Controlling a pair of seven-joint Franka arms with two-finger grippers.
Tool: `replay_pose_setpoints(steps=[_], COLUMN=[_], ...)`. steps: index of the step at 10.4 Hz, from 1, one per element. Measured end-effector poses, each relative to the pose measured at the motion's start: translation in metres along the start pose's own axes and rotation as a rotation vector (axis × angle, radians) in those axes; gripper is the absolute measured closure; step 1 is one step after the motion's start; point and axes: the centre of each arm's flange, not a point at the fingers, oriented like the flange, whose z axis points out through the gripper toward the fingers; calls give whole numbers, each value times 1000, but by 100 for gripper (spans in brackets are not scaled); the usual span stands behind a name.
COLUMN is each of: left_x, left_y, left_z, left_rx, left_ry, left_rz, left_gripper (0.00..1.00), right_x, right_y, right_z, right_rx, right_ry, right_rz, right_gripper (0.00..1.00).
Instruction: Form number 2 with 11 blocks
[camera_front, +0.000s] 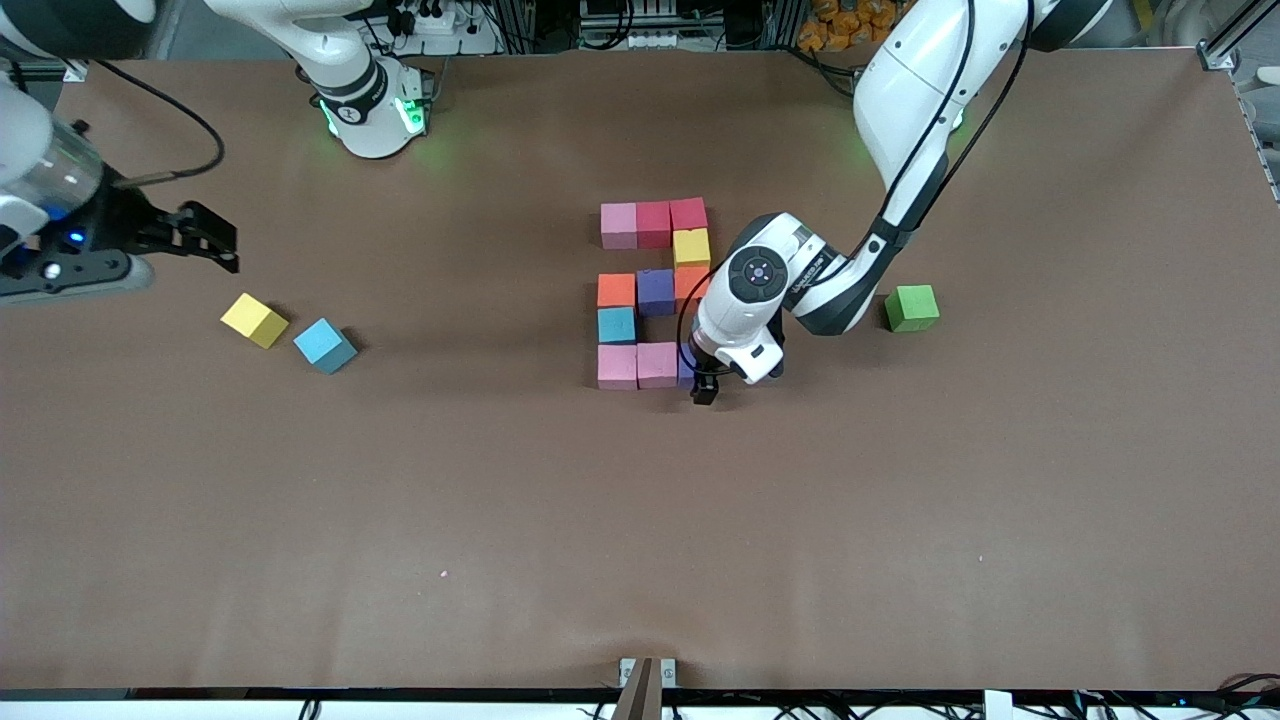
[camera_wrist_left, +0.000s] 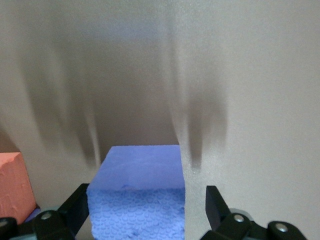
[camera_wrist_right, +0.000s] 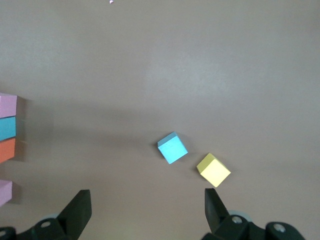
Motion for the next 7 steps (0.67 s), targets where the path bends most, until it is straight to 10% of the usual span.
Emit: replay_pose_setpoints(steps=[7], left_x=[-15], left_y=[16], left_z=[-65], left_rx=[-90], left_ry=[-34], left_rz=[30], left_gripper=[0], right_x=[-4], right_y=[54], right_z=[-44], right_rx=[48], right_ry=[52], right_rz=[44], right_gripper=[0])
